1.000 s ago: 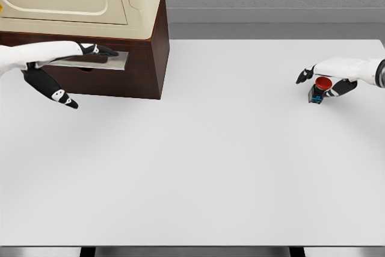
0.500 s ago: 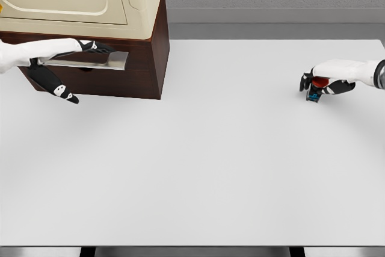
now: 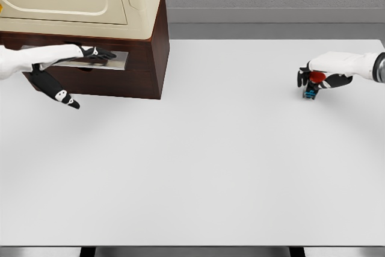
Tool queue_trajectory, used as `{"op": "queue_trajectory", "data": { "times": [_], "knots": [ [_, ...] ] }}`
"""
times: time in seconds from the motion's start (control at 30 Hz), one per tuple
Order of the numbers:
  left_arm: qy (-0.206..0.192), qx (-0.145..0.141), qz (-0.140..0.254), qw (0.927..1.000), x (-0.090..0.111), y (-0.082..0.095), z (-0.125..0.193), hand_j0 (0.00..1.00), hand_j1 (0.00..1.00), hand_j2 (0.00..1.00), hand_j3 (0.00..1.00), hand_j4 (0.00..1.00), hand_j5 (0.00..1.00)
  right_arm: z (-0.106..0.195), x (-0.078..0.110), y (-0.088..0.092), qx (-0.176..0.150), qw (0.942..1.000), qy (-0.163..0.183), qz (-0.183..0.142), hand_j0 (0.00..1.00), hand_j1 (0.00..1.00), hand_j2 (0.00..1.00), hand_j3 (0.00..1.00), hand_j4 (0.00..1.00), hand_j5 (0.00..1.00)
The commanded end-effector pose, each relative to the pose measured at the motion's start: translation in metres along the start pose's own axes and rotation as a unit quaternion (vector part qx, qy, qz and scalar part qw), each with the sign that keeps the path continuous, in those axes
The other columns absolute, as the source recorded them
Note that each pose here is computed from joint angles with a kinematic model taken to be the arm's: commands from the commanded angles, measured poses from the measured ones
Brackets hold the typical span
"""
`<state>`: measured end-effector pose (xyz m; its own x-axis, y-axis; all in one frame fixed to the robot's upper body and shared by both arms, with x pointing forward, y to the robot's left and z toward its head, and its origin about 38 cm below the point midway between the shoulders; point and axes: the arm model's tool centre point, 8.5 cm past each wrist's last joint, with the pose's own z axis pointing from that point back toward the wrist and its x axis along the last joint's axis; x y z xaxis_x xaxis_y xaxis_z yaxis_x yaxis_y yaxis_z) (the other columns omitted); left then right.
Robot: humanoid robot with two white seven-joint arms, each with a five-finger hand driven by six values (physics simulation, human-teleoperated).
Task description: Open the cabinet drawer with left arm, and place a switch into the drawer with right arm
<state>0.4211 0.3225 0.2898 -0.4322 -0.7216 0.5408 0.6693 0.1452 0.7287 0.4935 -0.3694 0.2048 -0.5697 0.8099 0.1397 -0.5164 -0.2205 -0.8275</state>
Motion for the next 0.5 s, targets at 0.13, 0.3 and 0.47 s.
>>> {"op": "queue_trajectory", "data": {
  "times": [0.13, 0.3, 0.47],
  "knots": [
    [-0.001, 0.003, 0.004, 1.0, -0.001, 0.0, 0.002, 1.0, 1.0, 1.0, 1.0, 1.0, 1.0, -0.003, 0.02, -0.013, -0.012, 0.9991, -0.031, 0.026, 0.45, 0.45, 0.45, 0.45, 0.45, 0.45],
    [0.001, -0.004, 0.008, 1.0, -0.002, -0.004, 0.004, 1.0, 1.0, 1.0, 1.0, 1.0, 1.0, -0.003, 0.034, -0.026, -0.023, 0.9975, -0.046, 0.047, 0.45, 0.45, 0.45, 0.45, 0.45, 0.45],
    [-0.003, -0.03, 0.014, 0.9995, 0.002, -0.012, 0.014, 1.0, 1.0, 1.0, 1.0, 1.0, 1.0, -0.004, 0.051, -0.037, -0.032, 0.9949, -0.066, 0.069, 0.44, 0.44, 0.44, 0.44, 0.44, 0.44]
  ]
}}
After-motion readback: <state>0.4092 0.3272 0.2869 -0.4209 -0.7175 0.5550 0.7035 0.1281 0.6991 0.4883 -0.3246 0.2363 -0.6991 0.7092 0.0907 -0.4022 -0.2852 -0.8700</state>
